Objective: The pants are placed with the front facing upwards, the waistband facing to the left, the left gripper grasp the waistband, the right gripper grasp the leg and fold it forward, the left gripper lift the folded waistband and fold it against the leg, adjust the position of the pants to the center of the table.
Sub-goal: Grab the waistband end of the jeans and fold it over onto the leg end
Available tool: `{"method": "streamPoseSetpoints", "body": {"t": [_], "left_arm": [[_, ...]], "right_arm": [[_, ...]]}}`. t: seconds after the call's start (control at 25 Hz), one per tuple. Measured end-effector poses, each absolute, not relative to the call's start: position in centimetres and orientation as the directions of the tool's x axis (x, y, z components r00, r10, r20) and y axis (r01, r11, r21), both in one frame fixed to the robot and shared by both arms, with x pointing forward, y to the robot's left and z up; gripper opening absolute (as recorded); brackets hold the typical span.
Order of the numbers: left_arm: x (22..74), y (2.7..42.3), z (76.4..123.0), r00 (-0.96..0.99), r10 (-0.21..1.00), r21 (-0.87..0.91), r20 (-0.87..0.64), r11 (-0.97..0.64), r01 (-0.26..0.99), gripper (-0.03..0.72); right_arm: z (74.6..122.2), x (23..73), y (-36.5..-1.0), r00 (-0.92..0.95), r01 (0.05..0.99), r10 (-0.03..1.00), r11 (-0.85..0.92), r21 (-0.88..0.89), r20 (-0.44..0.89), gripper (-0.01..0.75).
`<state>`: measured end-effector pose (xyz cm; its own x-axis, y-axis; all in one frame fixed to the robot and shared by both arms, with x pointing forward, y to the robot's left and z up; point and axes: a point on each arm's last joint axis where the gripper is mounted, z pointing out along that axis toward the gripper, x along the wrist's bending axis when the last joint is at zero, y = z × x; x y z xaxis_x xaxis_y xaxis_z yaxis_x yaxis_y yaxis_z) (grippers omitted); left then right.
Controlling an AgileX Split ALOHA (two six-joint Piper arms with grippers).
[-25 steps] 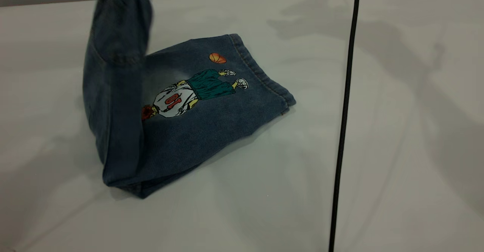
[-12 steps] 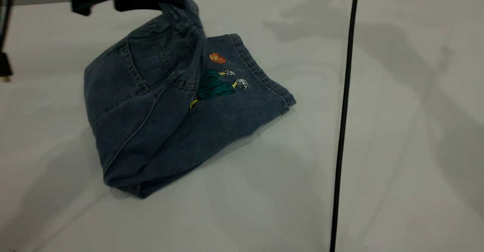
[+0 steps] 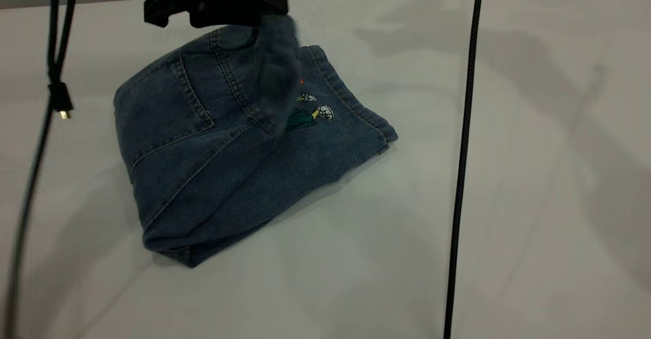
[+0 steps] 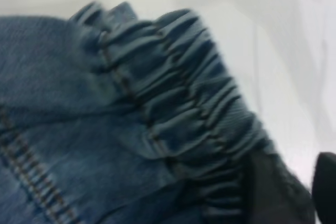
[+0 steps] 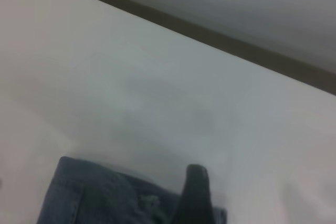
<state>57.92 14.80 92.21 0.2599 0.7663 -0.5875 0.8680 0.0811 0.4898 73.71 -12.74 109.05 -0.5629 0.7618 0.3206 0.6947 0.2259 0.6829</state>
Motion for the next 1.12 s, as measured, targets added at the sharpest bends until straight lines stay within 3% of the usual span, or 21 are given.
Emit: {"method": "streamPoseSetpoints", "body": {"t": [0.2,0.32,0.76,0.88,1.12], "left_arm": [[57.4,15.2,94.1,0.39,0.718,0.547,-0.576,-0.017,0.837,0.551],[57.1,16.6,96.1,0.428,0.721,0.578,-0.546,-0.046,0.815,0.613],[50.8,25.1,109.1,0.538,0.726,0.742,-0.429,-0.057,0.668,0.571],[47.9,27.0,112.7,0.518,0.781,0.819,-0.35,-0.014,0.574,0.571],[42.5,29.6,118.5,0.34,0.916,0.949,-0.211,0.11,0.295,0.569]], "right_arm": [[109.1,73.7,-12.6,-0.575,0.689,0.751,0.228,0.688,0.326,0.549],[109.1,73.7,-12.7,-0.574,0.688,0.752,0.229,0.688,0.324,0.549],[106.4,73.6,-11.5,-0.541,0.763,0.73,0.217,0.609,0.418,0.549],[105.3,72.6,-8.6,-0.565,0.776,0.682,0.251,0.578,0.463,0.549],[102.2,68.4,-0.9,-0.697,0.709,0.579,0.466,0.529,0.423,0.547]]}}
